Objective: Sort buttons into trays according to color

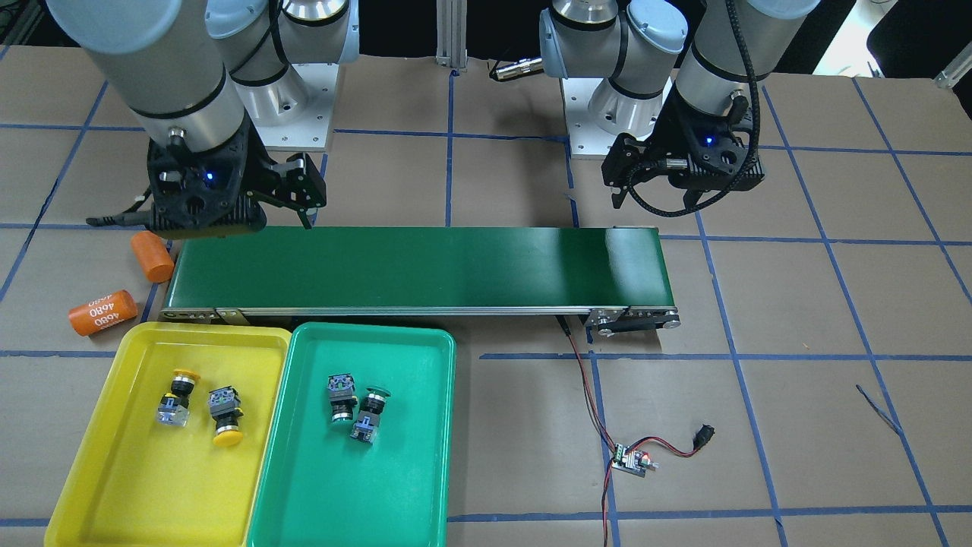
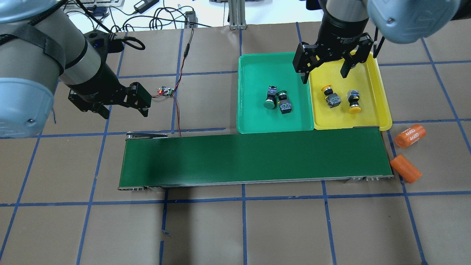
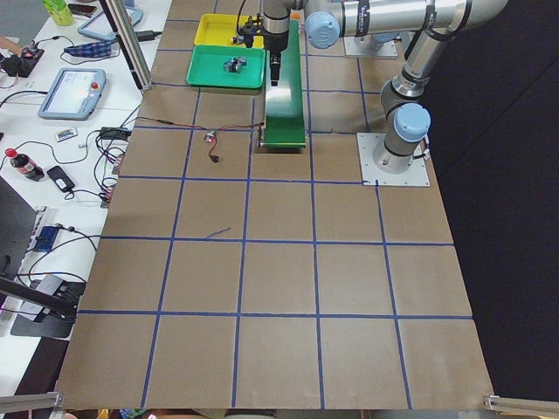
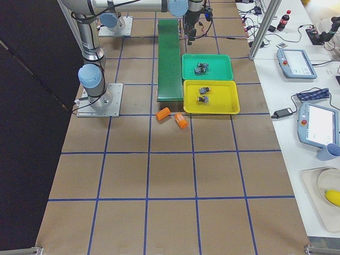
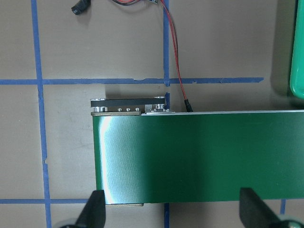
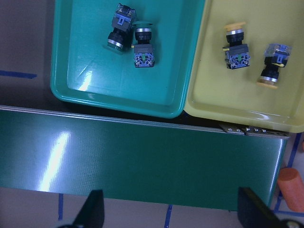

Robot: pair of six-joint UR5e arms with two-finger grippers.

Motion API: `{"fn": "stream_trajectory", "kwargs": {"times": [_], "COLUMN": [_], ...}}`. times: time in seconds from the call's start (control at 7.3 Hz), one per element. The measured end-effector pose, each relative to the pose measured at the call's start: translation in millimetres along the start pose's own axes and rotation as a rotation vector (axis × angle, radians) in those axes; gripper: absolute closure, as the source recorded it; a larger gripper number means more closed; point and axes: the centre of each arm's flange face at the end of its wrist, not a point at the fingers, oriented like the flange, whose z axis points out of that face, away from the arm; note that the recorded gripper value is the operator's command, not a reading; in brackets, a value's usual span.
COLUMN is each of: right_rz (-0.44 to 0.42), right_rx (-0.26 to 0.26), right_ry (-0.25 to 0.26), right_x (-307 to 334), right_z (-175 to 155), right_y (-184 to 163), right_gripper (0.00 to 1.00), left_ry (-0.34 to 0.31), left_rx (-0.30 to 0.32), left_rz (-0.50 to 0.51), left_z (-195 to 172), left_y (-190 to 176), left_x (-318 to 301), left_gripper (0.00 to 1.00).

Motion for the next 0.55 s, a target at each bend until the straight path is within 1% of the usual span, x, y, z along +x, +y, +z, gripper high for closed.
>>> {"fn": "stream_trajectory", "kwargs": {"times": [0.55], "right_rz": [0.003], "right_rx": [-0.003], "right_ry": [0.0], "right_x": [-1.6], "right_z": [-7.1], "right_y": [6.8], "right_gripper": [0.0], "left_ry": [0.0], "left_rx": [-0.001], "left_rz": [0.001], "left_z": [0.8], "left_y": [0.3], "left_x": [0.4], "left_gripper": [0.0]}}
